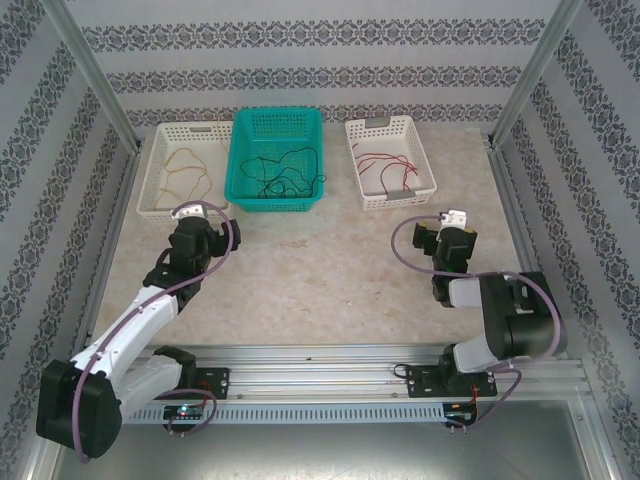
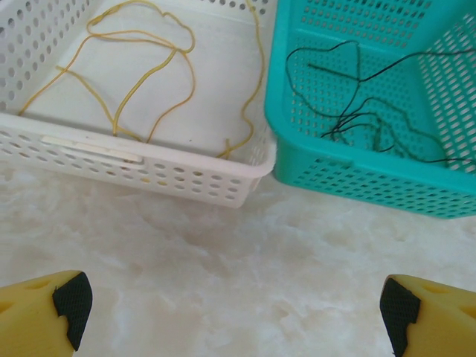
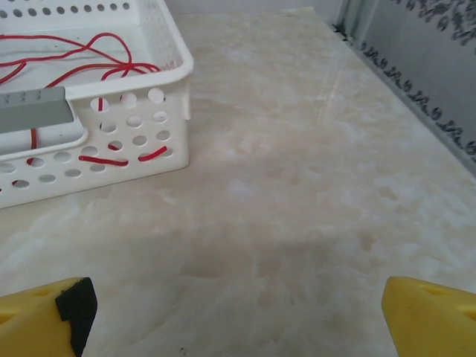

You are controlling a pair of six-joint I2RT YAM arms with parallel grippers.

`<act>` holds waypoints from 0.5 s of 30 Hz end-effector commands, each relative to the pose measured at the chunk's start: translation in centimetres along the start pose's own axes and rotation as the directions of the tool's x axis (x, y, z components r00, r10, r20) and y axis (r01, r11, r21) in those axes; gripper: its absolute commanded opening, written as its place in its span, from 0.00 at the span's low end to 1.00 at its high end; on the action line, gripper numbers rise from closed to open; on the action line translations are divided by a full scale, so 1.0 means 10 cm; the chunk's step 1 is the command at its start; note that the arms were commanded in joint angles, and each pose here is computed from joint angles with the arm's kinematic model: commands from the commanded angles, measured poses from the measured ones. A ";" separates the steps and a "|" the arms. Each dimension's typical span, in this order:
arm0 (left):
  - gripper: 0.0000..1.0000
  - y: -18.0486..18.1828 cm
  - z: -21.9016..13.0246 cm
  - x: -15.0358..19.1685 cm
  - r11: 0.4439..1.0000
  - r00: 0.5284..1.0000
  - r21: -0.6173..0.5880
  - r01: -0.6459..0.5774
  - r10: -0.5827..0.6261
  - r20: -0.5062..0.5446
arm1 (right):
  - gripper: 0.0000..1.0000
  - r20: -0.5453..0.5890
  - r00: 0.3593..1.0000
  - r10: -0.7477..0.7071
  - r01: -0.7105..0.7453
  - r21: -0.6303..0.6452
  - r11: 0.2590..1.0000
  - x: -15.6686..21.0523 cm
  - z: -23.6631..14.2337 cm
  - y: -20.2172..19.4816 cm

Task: Untangle the cables

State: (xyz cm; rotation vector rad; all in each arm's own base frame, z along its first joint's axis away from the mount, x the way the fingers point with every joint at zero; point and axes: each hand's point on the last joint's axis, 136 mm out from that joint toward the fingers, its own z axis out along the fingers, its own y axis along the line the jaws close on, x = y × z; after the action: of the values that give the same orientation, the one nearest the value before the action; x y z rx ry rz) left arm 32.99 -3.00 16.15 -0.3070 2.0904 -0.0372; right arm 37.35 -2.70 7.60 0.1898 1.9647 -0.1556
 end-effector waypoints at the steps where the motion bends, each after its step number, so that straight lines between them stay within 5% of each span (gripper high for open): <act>1: 1.00 0.05 0.07 -0.01 0.995 0.995 -0.051 -0.091 0.092 0.037 | 0.98 0.089 0.996 0.020 -0.012 -0.096 0.995 -0.34 0.04 0.13; 6: 1.00 0.17 0.23 0.02 0.981 0.989 -0.140 -0.136 0.143 0.046 | 0.98 0.111 0.993 0.028 -0.015 -0.118 0.993 -0.36 0.03 0.14; 12: 1.00 0.22 0.25 -0.24 0.979 0.957 -0.148 -0.137 0.170 0.235 | 0.98 0.111 0.993 0.026 -0.014 -0.104 0.995 -0.35 0.02 0.13; 15: 1.00 0.30 0.44 -0.07 0.959 0.937 -0.160 -0.235 0.267 0.226 | 0.98 0.108 0.994 0.025 -0.014 -0.101 0.995 -0.35 0.03 0.13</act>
State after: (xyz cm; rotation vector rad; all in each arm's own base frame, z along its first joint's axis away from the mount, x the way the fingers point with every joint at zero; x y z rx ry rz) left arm 35.07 -0.14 13.18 -0.1844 1.9789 0.2295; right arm 38.57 -1.98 9.19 0.1500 1.9055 -0.0641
